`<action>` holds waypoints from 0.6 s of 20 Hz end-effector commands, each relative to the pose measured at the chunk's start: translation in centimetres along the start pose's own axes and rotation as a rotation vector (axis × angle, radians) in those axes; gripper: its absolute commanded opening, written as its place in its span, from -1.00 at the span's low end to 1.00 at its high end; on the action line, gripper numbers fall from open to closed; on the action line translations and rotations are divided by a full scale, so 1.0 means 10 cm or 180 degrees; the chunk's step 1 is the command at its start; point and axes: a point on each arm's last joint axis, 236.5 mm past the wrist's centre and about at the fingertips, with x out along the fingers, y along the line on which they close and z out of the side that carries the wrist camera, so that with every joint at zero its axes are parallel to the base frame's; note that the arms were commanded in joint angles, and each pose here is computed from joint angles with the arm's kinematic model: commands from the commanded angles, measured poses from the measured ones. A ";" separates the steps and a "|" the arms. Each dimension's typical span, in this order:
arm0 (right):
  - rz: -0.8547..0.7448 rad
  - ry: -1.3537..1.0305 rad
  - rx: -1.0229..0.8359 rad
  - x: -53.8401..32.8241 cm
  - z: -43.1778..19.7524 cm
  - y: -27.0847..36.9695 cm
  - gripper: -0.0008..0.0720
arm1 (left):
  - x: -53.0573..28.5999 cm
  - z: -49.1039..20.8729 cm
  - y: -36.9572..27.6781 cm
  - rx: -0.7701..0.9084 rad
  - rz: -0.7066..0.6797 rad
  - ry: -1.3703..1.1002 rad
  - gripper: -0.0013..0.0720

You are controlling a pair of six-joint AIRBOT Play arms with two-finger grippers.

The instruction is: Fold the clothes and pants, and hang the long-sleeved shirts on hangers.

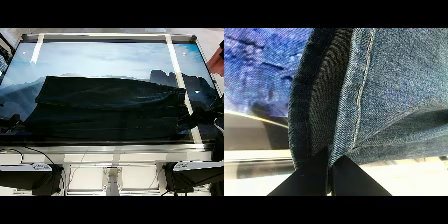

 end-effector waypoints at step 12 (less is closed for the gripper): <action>0.0104 -0.0644 -0.0013 -0.56 -0.34 -0.07 -0.90 | -0.61 0.33 -0.38 0.0297 -0.0980 -0.1133 -0.90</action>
